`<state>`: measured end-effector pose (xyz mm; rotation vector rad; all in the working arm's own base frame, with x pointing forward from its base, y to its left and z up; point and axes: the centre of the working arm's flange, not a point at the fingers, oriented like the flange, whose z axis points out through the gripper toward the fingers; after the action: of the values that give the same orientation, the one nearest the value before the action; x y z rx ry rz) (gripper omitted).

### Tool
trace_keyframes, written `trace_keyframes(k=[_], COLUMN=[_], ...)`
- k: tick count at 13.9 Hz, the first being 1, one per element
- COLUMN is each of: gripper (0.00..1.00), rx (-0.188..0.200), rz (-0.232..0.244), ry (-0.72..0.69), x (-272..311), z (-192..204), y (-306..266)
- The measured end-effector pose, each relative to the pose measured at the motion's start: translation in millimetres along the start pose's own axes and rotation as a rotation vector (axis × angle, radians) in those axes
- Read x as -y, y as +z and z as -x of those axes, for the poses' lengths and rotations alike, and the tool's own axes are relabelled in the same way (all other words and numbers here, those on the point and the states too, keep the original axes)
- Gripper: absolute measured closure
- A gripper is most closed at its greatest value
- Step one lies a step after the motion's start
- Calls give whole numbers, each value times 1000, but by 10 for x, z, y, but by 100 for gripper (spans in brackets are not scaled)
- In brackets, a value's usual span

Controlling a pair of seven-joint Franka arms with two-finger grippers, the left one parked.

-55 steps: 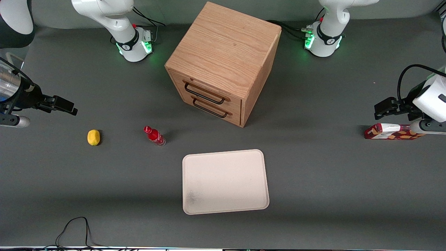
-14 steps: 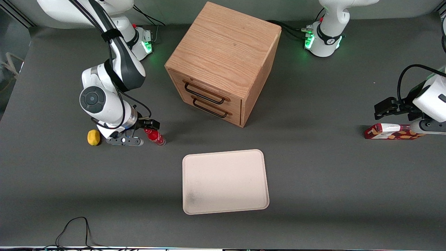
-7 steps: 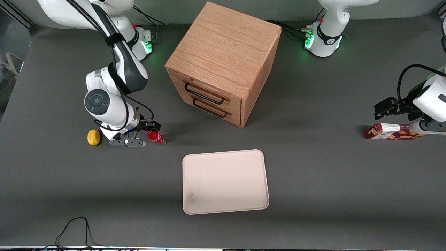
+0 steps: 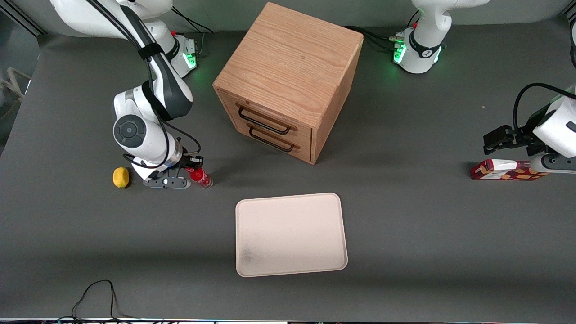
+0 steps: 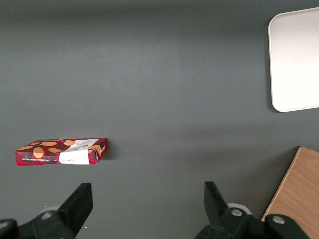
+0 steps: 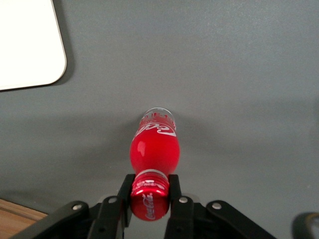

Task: Place coke bottle on tray
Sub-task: 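Lower the right gripper over the bottle cap and close on it, then lift the bottle by its cap with the right gripper, then carry the bottle over the cream tray's edge and lower it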

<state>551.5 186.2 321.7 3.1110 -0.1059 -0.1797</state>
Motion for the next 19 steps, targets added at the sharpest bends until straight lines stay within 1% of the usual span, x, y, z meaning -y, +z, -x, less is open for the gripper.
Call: trace_keyframes(k=[3,4,5,6,8,10,13,16,18,19], gripper=[69,69,69,69,69,69,69,69,69,69], rx=[-4,8,27,39,44,61,83,69,61,51], rz=[-1,5,15,21,25,31,32,13,0,-11], ry=[1,3,6,10,21,32,45,86,118,134], x=[6,8,6,-2,-41,-113,-201,-221,-175,-133], z=[-16,-33,-56,-90,-142,-118,-131,-382,-615,-750], y=[-67,-184,-382,-642,-1267,-1884,-2494,-2636,-2520,-2430])
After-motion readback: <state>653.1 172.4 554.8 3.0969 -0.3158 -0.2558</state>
